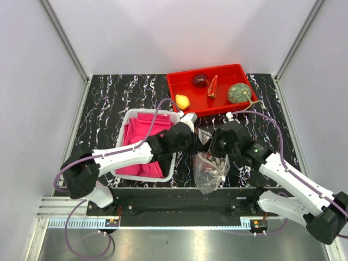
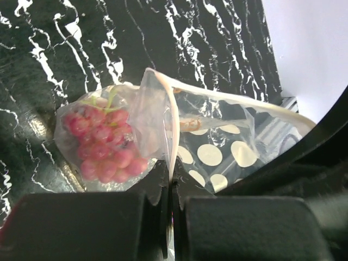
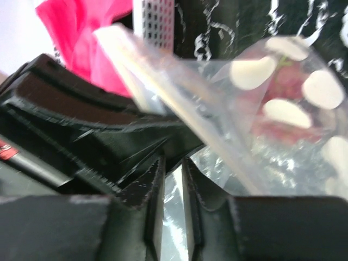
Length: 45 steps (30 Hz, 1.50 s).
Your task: Open the zip-top bag and remove the fake food
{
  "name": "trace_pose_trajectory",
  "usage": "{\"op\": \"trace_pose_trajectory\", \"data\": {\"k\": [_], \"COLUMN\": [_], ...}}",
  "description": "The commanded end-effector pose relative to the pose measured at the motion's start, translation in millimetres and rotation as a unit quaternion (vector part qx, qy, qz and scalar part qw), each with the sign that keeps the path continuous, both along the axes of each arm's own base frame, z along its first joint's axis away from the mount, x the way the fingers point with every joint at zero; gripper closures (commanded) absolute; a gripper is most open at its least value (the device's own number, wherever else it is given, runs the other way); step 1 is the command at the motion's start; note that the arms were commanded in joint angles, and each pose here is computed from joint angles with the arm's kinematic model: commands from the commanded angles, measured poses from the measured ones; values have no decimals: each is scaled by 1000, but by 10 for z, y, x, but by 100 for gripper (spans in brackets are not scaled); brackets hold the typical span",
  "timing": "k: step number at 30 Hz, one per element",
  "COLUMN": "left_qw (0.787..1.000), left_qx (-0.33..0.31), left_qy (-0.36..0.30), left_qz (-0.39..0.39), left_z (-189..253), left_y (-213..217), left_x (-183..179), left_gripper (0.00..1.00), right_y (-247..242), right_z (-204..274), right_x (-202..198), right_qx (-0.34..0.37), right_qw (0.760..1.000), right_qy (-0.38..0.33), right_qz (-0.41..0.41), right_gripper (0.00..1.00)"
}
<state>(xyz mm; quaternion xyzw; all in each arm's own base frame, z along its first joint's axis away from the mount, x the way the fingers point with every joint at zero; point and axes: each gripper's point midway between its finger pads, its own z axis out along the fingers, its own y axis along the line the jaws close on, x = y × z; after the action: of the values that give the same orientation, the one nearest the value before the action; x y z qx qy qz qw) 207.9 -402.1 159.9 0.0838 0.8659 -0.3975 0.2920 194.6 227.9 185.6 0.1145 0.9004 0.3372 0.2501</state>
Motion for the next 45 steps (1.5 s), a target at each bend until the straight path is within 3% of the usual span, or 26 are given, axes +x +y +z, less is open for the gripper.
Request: {"op": "trace_pose_trajectory", "data": {"k": [1,4,10,18,24,38,45], "left_qw": [998,998,998,997,994,997,998], "left_qx": [-56,-54,-49,-15,17,14,5], "left_qy": [-36,-40,-48,-76,-107,-75,-68], "left_qz": [-6,-5,-10,-12,-14,-14,-8], "left_z": [434,445,487,524,581,318,272], "left_y": [-97,-92,-101,-88,-88,-90,-40], "left_x": [-6,3,14,28,2,-63,-95], "left_gripper": [100,100,100,100,100,100,100], "right_y": [-168,-227,-309,-227,-172,-45,-11], "right_z": [-175,-298,-486,-766,-864,-1275,-1543], "right_x": [119,100,65,93,60,25,43], "right_qx": [-45,-61,-86,-129,-125,-128,-142], "right_qw": [998,997,995,991,991,988,984], "right_qy": [-46,-43,-35,-13,1,22,40], "right_qz": [-22,-25,-23,26,41,86,99], "right_gripper": [80,89,90,76,72,43,39]}}
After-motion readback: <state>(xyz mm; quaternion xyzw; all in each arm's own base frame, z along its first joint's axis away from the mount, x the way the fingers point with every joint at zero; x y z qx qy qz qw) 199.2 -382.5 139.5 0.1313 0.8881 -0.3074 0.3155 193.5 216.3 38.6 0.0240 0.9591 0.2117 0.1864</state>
